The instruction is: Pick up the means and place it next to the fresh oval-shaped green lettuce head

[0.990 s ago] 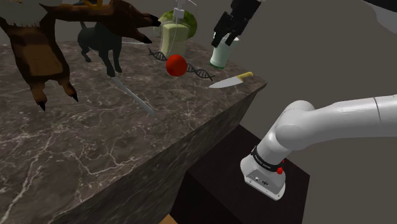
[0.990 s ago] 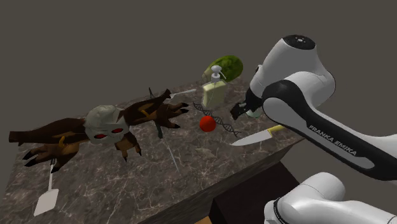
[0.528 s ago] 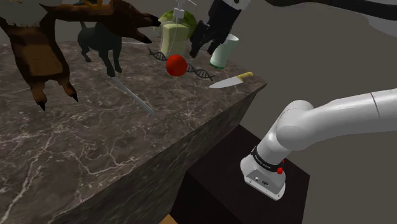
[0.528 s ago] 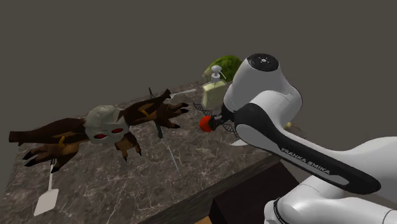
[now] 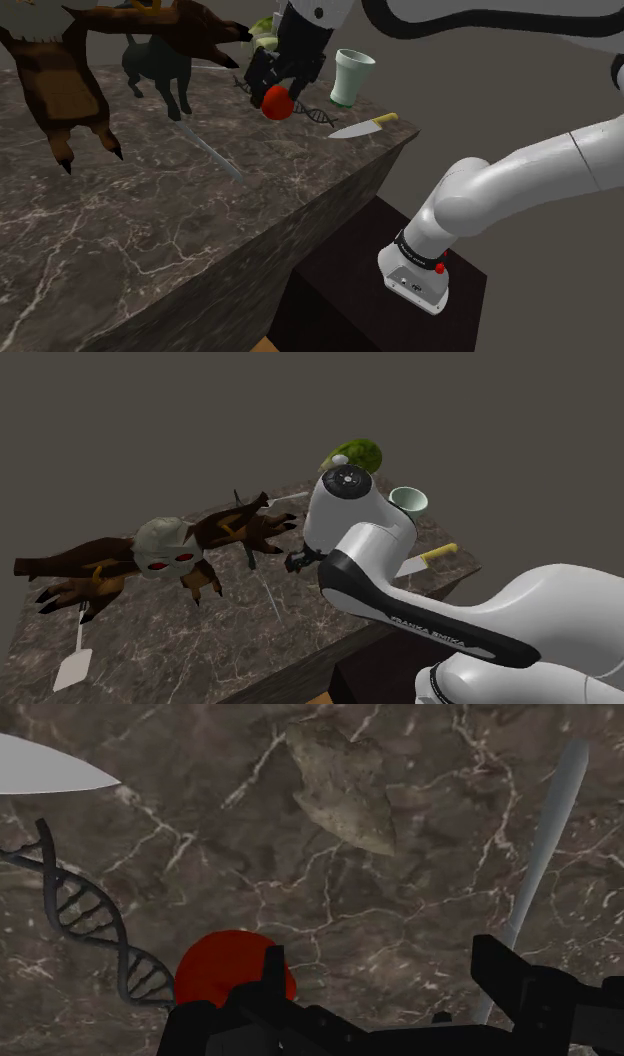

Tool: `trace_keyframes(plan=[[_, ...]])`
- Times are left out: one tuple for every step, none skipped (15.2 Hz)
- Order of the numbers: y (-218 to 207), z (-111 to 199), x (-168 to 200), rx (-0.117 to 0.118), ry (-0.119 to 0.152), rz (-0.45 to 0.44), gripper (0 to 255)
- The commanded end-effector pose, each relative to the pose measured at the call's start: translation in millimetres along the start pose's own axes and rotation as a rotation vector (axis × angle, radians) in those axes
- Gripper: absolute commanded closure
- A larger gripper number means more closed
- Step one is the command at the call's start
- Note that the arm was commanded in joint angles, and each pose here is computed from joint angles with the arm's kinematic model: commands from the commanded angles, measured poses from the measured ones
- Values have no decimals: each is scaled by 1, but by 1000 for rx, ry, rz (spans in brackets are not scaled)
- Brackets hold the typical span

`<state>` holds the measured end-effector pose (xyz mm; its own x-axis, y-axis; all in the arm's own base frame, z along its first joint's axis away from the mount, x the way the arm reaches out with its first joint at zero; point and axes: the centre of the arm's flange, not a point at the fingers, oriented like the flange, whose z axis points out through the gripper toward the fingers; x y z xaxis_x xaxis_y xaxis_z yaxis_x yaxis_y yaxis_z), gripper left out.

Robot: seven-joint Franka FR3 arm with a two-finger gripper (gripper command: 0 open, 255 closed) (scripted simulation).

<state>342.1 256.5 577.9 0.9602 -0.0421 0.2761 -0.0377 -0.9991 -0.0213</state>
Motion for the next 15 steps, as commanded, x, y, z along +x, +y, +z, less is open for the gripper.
trace_keyframes(plan=[[-27, 7, 1, 0, 5, 4, 0], [-40, 11, 2, 0, 7, 6, 0], [-53, 14, 2, -1, 10, 8, 0], [-66, 18, 3, -2, 12, 9, 0], [-78, 22, 3, -3, 15, 11, 0], [-91, 26, 4, -3, 17, 12, 0], [-104, 29, 5, -4, 20, 14, 0], [-117, 33, 5, -5, 22, 16, 0], [-125, 36, 6, -5, 24, 17, 0], [-125, 41, 6, -5, 24, 17, 0], [-125, 46, 6, -5, 24, 17, 0], [-125, 51, 6, -5, 24, 17, 0], [-124, 57, 6, -5, 24, 17, 0], [-124, 62, 6, -5, 24, 17, 0], [-124, 67, 6, -5, 24, 17, 0]])
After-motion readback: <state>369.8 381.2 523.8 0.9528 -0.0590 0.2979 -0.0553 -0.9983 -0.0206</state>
